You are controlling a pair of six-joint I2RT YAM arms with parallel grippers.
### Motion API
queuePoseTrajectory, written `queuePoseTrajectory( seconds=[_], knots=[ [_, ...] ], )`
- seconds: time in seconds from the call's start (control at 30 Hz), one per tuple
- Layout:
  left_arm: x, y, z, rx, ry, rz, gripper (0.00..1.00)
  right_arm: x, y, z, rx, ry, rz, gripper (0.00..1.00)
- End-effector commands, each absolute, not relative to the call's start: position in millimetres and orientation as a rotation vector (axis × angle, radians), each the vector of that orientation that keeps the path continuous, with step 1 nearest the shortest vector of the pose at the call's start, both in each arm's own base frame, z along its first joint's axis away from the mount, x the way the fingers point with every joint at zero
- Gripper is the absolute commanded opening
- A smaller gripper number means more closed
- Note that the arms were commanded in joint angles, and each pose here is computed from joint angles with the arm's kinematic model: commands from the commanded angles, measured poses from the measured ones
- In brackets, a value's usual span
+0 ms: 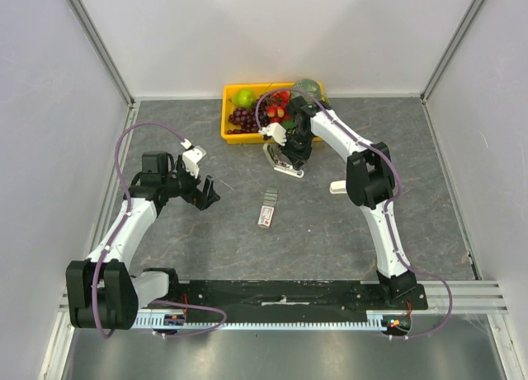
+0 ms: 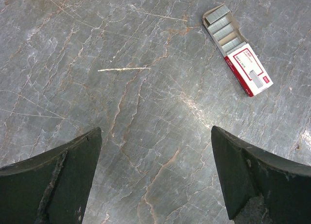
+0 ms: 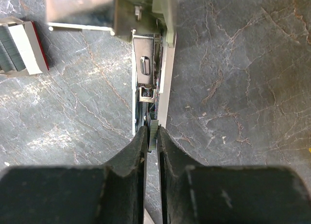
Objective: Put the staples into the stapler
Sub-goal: Pick up the stapler.
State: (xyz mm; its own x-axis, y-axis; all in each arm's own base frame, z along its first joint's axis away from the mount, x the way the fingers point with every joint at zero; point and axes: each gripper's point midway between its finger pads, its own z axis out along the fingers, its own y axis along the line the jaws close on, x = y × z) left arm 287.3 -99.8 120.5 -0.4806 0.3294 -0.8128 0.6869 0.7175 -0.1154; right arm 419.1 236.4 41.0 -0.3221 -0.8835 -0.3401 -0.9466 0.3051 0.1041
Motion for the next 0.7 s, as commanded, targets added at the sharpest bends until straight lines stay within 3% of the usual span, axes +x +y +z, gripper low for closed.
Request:
queuePoseTrajectory(
  seconds=[0.0,0.67],
  knots=[
    [291,-103,132,0.775,2.055,-0.576,0.99,419,239,61,-1.655,2.32,0.448,0.17],
    [291,-102,131,0.774,2.057,-0.573,0.99,428,237,73,-1.517,2.339,0.553,0.2]
  ],
)
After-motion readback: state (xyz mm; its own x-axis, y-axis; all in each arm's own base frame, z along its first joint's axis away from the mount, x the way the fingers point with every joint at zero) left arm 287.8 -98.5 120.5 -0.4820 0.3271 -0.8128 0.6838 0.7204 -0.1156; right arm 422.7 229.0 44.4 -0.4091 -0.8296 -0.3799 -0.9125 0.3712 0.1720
